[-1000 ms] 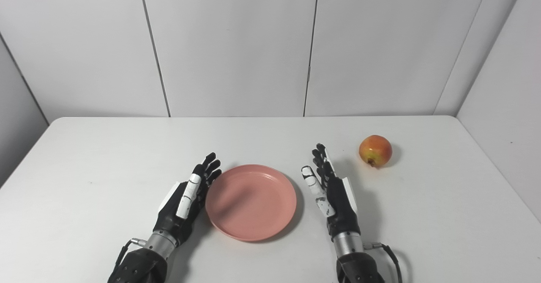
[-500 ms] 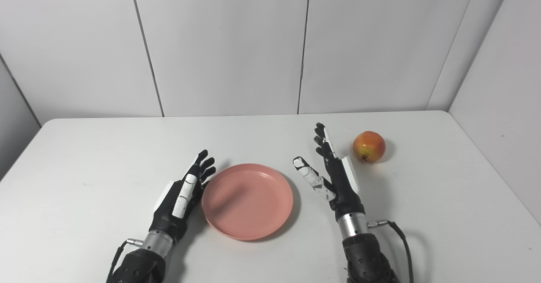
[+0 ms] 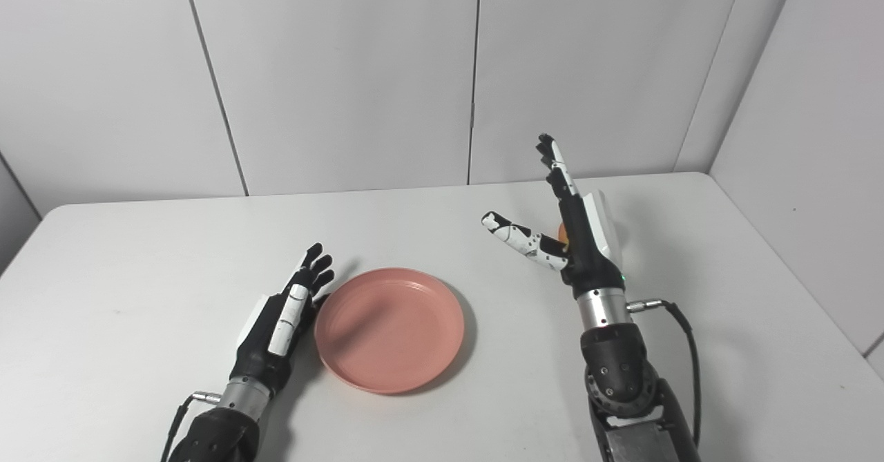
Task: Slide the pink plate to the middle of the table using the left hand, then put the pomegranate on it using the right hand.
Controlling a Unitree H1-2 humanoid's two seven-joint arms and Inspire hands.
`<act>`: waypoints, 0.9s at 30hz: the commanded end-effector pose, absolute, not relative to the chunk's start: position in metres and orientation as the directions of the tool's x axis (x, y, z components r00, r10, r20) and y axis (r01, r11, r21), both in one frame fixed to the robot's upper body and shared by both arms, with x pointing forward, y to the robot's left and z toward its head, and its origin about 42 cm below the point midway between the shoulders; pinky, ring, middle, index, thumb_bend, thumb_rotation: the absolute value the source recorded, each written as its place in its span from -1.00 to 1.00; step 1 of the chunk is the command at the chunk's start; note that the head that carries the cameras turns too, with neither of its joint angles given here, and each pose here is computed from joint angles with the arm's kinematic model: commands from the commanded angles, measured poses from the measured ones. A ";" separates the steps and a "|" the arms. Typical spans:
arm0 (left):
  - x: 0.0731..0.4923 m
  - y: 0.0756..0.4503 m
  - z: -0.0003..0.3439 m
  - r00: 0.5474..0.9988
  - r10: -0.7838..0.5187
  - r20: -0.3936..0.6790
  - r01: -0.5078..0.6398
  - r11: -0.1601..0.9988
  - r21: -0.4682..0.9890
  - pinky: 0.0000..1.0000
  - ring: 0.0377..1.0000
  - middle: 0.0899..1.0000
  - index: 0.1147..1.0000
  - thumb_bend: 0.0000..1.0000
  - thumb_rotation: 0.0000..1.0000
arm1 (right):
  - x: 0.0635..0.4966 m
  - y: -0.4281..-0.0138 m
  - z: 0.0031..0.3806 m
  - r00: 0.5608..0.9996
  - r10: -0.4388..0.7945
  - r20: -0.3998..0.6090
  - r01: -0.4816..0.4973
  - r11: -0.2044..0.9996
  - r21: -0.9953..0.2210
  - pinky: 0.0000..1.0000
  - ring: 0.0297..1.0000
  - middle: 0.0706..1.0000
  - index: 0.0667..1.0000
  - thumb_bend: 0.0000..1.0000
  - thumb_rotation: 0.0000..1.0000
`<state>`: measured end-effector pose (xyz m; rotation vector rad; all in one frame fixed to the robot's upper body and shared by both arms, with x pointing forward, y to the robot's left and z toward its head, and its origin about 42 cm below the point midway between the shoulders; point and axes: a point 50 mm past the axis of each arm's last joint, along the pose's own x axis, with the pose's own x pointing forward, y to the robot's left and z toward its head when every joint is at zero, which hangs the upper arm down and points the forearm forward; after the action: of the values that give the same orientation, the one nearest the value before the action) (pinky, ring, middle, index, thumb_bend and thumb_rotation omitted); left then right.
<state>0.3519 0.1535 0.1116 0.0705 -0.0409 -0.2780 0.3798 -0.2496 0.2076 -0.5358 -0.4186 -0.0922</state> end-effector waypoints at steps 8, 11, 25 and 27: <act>0.364 0.157 0.125 0.963 -0.259 0.076 0.249 0.961 0.118 0.88 0.92 0.96 0.96 0.35 1.00 | 0.396 -0.276 0.237 0.885 -0.052 0.463 0.333 0.764 -0.552 0.62 0.78 0.82 0.85 0.63 0.10; 0.363 0.158 0.125 0.964 -0.258 0.072 0.247 0.961 0.127 0.87 0.92 0.96 0.96 0.40 1.00 | 0.398 -0.285 0.237 0.890 -0.074 0.450 0.354 0.734 -0.580 0.61 0.79 0.84 0.86 0.68 0.04; 0.363 0.165 0.125 0.960 -0.265 0.088 0.257 0.962 0.091 0.86 0.92 0.96 0.96 0.37 1.00 | 0.416 -0.298 0.228 0.905 -0.135 0.404 0.398 0.606 -0.689 0.55 0.73 0.80 0.81 0.75 -0.17; 0.363 0.165 0.125 0.960 -0.266 0.088 0.258 0.962 0.086 0.86 0.92 0.95 0.96 0.37 1.00 | 0.418 -0.301 0.225 0.910 -0.136 0.392 0.392 0.594 -0.703 0.56 0.74 0.81 0.82 0.75 -0.19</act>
<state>0.3533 0.1610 0.1116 0.0711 -0.0422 -0.2782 0.4059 -0.2949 0.1968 -0.8574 -0.2388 -0.2682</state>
